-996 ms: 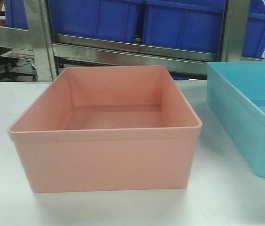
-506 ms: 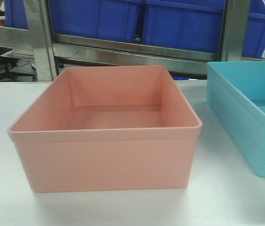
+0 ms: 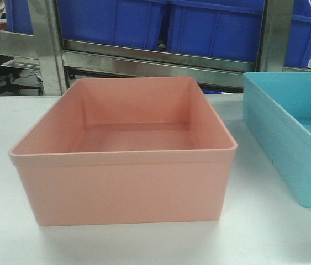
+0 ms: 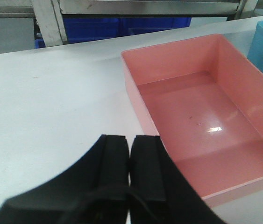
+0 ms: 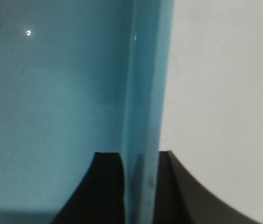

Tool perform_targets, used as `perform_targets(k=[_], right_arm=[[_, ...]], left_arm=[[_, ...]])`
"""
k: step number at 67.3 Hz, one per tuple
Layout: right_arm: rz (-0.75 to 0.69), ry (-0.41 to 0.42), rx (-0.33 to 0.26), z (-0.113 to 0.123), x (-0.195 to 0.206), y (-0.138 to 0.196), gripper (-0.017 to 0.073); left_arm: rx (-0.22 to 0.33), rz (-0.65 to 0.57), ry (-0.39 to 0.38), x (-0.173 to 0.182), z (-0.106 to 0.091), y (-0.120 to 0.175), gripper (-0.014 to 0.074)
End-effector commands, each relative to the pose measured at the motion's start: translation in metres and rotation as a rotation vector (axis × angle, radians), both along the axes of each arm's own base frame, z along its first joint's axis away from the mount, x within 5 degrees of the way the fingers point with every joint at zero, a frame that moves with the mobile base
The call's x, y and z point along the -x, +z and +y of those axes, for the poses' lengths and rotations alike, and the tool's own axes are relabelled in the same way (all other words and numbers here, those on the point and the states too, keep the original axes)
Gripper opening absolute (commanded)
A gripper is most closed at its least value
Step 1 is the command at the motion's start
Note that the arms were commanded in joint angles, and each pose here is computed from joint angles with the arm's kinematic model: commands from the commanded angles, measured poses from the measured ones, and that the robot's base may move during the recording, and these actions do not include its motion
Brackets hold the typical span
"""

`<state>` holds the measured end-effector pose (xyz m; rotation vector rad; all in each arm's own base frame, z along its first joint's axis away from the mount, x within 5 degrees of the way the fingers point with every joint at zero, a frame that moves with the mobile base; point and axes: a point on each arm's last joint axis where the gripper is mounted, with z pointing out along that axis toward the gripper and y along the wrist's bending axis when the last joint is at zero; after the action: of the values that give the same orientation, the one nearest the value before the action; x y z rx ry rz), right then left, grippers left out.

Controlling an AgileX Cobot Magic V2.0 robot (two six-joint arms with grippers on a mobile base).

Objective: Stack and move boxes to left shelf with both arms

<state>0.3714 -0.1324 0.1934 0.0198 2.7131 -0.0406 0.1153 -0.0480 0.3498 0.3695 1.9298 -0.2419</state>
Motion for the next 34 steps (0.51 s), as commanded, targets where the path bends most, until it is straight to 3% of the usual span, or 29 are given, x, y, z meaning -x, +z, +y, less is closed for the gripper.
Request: perform_targets(k=[1, 22, 34], right_arm=[[-0.116, -0.002, 0.044, -0.002, -0.004, 0.032, 0.0007], [-0.140, -0.004, 0.043, 0.002, 0.004, 0.053, 0.0025], [-0.237, -0.099, 0.001, 0.010, 0.022, 0.096, 0.0025]], left_arm=[[0.039, -0.098, -0.012, 0.000, -0.001, 0.016, -0.0013], [0.056, -0.077, -0.015, 0.001, -0.002, 0.015, -0.0013], [0.061, -0.060, -0.015, 0.001, -0.002, 0.014, -0.0013]])
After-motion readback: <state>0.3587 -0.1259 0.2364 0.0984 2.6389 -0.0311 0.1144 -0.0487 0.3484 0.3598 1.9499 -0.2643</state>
